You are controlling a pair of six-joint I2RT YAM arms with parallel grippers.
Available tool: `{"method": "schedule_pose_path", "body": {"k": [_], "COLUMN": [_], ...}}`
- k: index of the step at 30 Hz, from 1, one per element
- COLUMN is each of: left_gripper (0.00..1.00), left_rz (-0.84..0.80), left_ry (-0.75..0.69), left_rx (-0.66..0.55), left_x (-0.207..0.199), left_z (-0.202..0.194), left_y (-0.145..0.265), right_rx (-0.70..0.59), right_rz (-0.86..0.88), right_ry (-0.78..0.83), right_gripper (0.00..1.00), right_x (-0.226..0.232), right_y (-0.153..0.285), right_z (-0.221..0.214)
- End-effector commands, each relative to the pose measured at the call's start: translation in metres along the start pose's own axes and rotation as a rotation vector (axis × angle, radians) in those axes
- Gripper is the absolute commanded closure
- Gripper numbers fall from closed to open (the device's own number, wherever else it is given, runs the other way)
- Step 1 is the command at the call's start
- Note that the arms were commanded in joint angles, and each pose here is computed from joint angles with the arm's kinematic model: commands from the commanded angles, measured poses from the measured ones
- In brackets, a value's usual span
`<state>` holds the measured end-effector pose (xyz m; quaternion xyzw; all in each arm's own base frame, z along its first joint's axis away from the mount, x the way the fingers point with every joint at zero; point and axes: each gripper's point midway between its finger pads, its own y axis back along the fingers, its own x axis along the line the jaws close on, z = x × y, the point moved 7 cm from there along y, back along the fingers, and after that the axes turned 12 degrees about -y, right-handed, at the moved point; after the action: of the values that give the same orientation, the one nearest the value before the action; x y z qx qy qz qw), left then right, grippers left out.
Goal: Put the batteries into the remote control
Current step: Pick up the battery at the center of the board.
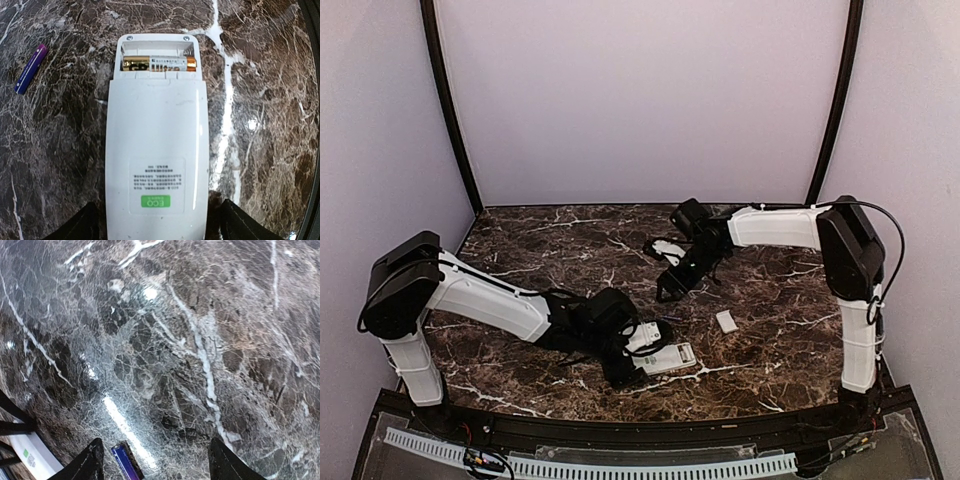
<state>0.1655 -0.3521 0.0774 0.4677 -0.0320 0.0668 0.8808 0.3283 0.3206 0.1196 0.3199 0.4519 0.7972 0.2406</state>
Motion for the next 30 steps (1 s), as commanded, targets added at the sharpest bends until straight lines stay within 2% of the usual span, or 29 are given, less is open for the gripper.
{"method": "schedule_pose_path", "body": {"k": [1, 4, 9, 13, 17, 24, 29, 30], "left_gripper": [0.17, 0.17, 0.17, 0.17, 0.17, 0.17, 0.17, 0.17], "left_rz": [-0.032, -0.030, -0.016, -0.008, -0.004, 0.009, 0.016, 0.019], "left_ry": [0.020, 0.022, 0.020, 0.022, 0.027, 0.025, 0.027, 0.028], "left_rx": [0.070, 0.049, 0.051, 0.053, 0.051, 0.053, 0.060, 0.061], "left_x": [-0.007, -0.007, -0.004, -0.003, -0.003, -0.002, -0.002, -0.001], "left_z": [-0.020, -0.016, -0.015, -0.015, -0.015, -0.017, -0.018, -0.018], "left_y": [0.014, 0.019, 0.020, 0.022, 0.025, 0.026, 0.027, 0.027], "right_rx": [0.090, 0.116, 0.174, 0.223, 0.250, 0.281, 0.300, 0.304], "right_rz": [0.063, 0.075, -0.007, -0.139, -0.189, -0.185, -0.170, -0.176], "right_ry": [0.158, 0.226, 0.275, 0.280, 0.297, 0.314, 0.254, 0.233], "right_gripper": [0.32, 0.33, 0.38, 0.49, 0.63, 0.81, 0.99, 1.00], "right_x": [0.010, 0.022, 0.026, 0.013, 0.014, 0.026, 0.029, 0.029], "right_y": [-0.003, -0.009, -0.025, -0.036, -0.036, -0.039, -0.039, -0.038], "right_z": [-0.013, -0.025, -0.041, -0.045, -0.045, -0.053, -0.053, -0.052]}}
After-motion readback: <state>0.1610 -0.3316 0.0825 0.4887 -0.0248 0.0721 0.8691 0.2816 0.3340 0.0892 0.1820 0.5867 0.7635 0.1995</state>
